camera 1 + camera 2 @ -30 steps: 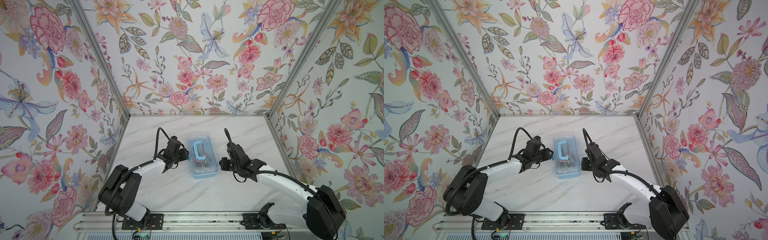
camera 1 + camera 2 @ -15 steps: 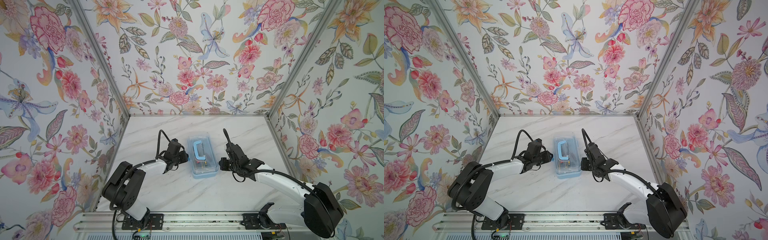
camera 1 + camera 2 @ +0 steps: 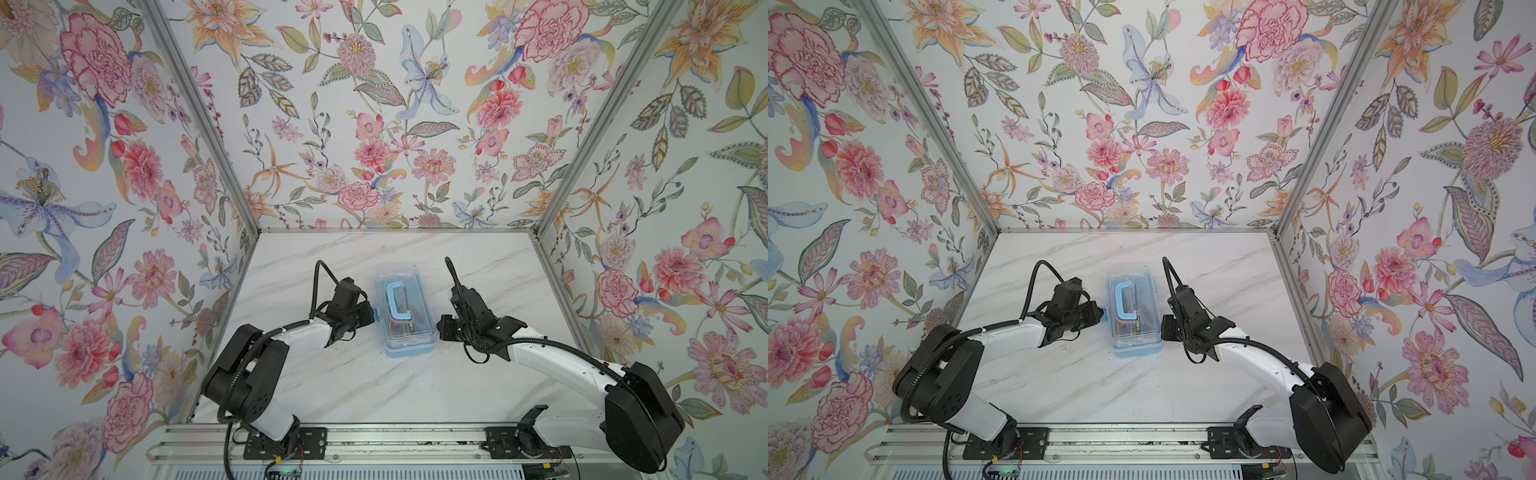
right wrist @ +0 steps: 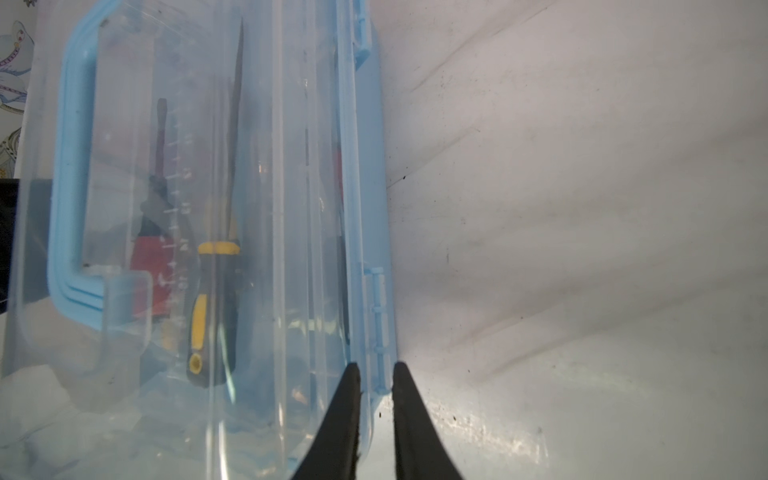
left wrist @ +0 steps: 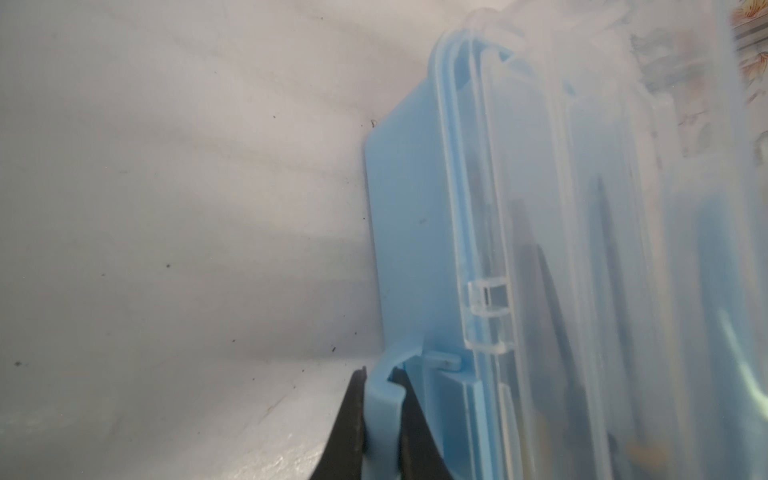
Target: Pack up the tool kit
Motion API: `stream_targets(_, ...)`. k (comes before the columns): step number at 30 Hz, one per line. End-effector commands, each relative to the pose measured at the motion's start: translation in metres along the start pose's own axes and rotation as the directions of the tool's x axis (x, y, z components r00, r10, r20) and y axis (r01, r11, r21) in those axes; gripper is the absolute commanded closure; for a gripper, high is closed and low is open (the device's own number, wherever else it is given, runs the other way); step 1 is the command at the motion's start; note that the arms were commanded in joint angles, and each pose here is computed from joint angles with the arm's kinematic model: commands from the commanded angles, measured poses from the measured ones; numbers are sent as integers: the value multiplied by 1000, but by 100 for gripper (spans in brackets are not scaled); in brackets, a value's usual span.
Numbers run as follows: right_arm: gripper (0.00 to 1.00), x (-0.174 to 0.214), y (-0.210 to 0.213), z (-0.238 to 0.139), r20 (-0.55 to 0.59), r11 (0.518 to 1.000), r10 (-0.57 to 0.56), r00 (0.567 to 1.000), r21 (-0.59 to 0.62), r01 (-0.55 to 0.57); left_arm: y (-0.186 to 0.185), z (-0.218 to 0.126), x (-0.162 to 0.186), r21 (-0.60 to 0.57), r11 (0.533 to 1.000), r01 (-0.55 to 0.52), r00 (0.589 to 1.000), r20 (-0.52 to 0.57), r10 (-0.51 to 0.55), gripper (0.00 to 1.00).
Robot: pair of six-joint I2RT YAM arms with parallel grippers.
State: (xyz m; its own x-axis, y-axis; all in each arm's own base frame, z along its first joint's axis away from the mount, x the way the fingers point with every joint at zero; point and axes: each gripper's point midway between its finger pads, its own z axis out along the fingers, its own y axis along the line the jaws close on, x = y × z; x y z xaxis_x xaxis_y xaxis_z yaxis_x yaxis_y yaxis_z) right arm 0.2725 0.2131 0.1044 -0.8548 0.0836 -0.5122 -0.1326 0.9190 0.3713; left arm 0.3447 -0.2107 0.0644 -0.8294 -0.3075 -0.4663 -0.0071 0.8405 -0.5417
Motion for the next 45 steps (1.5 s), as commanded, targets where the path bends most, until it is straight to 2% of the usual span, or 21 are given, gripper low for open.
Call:
stream_targets(1,82,-7,3,0,15,1000,10,1000,-3,-10,-13,-11,-10,51,999,-11,1000,26,10,90)
stream_targets(11,82,-7,5,-1,19,1000,11,1000,-14,-11,-21,-20,-13,85,996,14,999,31,-17,89)
stream_targets(21,83,-5,5,1,21,1000,9,1000,-19,-8,-34,-20,-6,181,980,83,997,-7,-83,85)
stream_targets(27,83,-4,5,1,23,1000,8,1000,-22,-7,-39,-23,-9,202,975,95,995,0,-97,69)
stream_targets(32,84,-4,5,1,23,1000,6,1000,-23,-6,-42,-28,-11,213,972,103,994,9,-108,66)
stream_targets(45,85,-2,8,3,15,1000,-3,1000,-26,4,-38,-38,-9,218,970,112,992,34,-122,68)
